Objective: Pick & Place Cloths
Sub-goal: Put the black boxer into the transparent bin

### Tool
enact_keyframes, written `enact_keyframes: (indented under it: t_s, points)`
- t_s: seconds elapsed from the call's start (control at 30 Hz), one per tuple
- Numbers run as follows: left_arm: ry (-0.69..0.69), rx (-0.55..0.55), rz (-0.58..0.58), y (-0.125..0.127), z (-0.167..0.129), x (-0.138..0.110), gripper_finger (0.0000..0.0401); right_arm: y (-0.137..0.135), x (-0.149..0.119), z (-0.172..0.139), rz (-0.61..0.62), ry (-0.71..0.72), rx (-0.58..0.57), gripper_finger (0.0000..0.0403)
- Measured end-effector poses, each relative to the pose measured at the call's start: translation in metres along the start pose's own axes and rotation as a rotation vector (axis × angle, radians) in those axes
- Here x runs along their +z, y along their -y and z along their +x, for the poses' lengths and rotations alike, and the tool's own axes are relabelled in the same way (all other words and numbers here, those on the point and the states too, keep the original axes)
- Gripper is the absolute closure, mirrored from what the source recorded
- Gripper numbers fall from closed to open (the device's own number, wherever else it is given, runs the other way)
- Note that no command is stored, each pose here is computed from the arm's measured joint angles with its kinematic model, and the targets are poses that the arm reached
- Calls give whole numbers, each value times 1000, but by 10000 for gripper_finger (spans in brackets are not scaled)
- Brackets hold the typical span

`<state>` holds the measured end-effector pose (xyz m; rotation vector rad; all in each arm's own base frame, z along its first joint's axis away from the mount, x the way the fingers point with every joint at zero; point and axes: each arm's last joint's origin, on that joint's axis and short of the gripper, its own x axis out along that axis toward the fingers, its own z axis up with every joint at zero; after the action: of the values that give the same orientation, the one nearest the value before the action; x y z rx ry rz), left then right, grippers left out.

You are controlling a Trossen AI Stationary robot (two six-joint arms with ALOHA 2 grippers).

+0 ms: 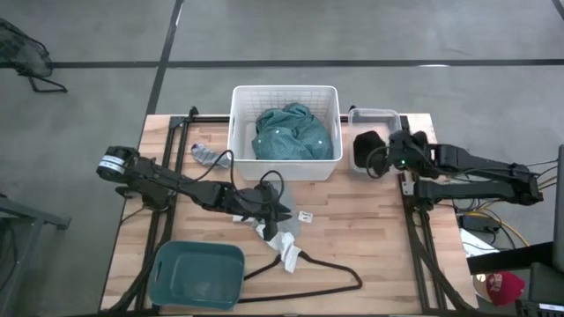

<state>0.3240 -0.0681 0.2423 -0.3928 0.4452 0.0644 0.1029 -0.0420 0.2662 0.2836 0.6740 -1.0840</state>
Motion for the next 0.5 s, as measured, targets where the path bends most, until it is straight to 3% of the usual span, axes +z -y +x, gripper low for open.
enact_keyframes:
  t_s: [0.13, 0.5]
  points:
    - [0, 0, -1, 0, 0, 0, 309, 6, -3, -1, 18, -155, 40, 146]
    - [-1, 0, -2, 0, 0, 0, 309, 6, -7, -6, 13, -316, 179, 170]
